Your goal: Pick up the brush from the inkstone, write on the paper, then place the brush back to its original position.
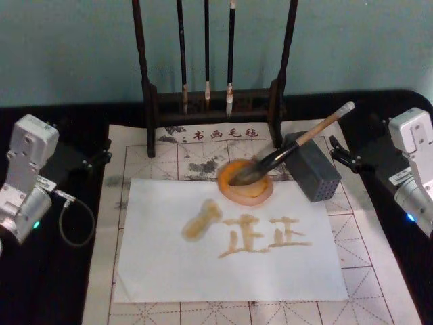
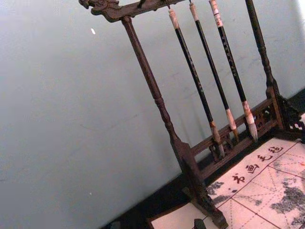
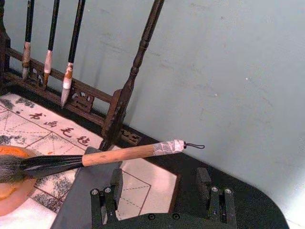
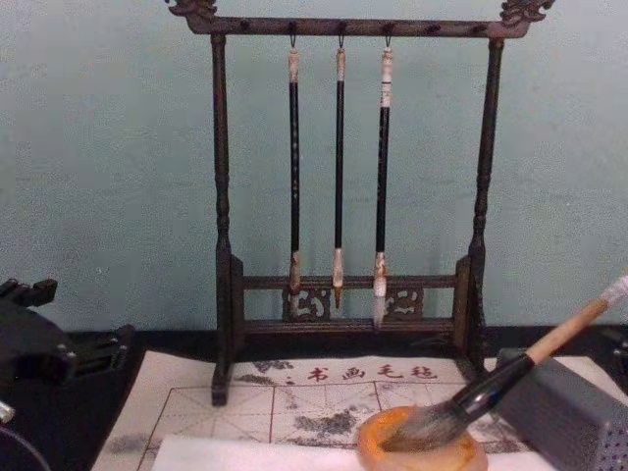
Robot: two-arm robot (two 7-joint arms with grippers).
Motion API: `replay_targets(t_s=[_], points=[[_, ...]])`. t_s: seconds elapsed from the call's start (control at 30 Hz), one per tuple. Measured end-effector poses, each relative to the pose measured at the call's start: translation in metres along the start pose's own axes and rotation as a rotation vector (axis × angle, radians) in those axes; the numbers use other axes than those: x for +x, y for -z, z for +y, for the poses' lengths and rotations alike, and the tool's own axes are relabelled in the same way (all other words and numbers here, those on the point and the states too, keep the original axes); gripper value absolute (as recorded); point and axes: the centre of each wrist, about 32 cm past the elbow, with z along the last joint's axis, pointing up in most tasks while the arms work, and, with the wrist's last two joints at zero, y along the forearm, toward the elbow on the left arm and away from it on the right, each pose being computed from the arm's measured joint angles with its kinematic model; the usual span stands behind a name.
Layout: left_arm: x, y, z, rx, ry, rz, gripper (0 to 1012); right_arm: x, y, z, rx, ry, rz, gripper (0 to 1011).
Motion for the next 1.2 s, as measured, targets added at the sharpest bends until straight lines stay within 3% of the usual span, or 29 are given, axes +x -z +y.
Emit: replay_targets(t_s=[0.27,0.5,0.6,0.83,0.97,1.2], points=[[0.0,0.0,0.0,0.0,0.0,0.0,1001,0.003,-0.002,-0.002,-0.008,-0.019,0.097,1000],[0.0,0.0,0.0,0.0,0.0,0.0,1001,0.006,-0.008,-0.003,-0.039,-0.04,0.246,1000],[0.0,0.0,0.0,0.0,0.0,0.0,1001,0.008,-0.012,-0.003,-0.065,-0.056,0.365,1000],[0.0,0.0,0.0,0.0,0.0,0.0,1001,0.008,-0.016,-0.001,-0.097,-0.078,0.537,1000],[0.0,0.0,0.0,0.0,0.0,0.0,1001,0.007,-0.018,0.0,-0.113,-0.081,0.671,1000],[0.0,0.0,0.0,0.0,0.0,0.0,1001,0.004,-0.021,0.004,-0.106,-0.066,0.822,1000]])
